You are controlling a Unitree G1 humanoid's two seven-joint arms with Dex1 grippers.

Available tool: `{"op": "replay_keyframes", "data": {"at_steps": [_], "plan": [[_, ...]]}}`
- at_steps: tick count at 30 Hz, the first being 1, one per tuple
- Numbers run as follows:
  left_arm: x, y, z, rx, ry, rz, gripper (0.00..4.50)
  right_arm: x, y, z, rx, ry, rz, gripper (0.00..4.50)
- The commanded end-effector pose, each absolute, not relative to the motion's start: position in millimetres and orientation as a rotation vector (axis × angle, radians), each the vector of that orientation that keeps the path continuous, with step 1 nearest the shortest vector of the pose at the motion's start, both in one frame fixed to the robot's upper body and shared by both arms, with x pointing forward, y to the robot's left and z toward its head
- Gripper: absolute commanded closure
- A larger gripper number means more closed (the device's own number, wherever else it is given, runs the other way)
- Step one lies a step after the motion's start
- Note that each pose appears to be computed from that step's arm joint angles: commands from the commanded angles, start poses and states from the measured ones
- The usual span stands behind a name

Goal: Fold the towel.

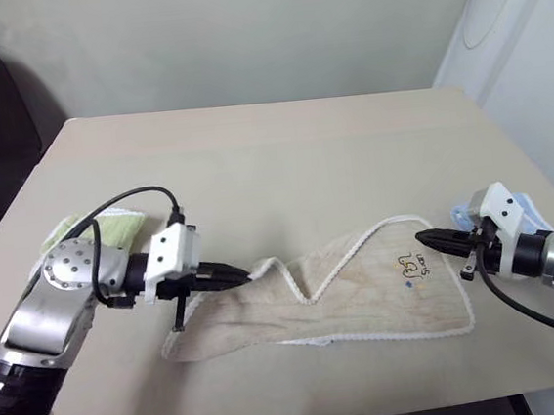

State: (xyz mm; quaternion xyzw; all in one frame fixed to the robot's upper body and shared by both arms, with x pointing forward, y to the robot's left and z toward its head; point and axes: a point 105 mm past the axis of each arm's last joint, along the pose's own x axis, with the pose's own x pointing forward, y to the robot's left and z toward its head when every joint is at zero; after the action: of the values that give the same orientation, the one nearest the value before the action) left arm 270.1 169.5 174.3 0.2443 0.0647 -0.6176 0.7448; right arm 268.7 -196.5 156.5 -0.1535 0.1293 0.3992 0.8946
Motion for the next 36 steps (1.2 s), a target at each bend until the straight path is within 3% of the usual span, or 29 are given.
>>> {"op": "replay_keyframes", "data": {"at_steps": [1,6,9,13,25,31,34,36], "plan": [[285,186,178,0.507,0.142,-1.23,4.49,273,-191,163,-0.345,0.224,0.833,4.5],[285,193,151,0.511,0.228,-1.217,4.49,276,-186,160,-0.342,0.216,0.841,4.5],[286,194,134,0.505,0.276,-1.213,3.77,277,-183,158,-0.337,0.214,0.847,4.5],[295,192,120,0.467,0.3,-1.193,2.36,278,-180,156,-0.33,0.212,0.848,4.5],[319,201,101,0.531,0.325,-1.127,2.36,273,-177,152,-0.306,0.203,0.826,4.5],[326,190,111,0.343,0.305,-1.161,2.36,273,-174,149,-0.295,0.2,0.822,4.5],[328,188,118,0.281,0.291,-1.167,2.97,272,-175,149,-0.294,0.2,0.819,4.5],[329,188,119,0.282,0.286,-1.163,3.64,272,-176,149,-0.296,0.199,0.816,4.5]]}}
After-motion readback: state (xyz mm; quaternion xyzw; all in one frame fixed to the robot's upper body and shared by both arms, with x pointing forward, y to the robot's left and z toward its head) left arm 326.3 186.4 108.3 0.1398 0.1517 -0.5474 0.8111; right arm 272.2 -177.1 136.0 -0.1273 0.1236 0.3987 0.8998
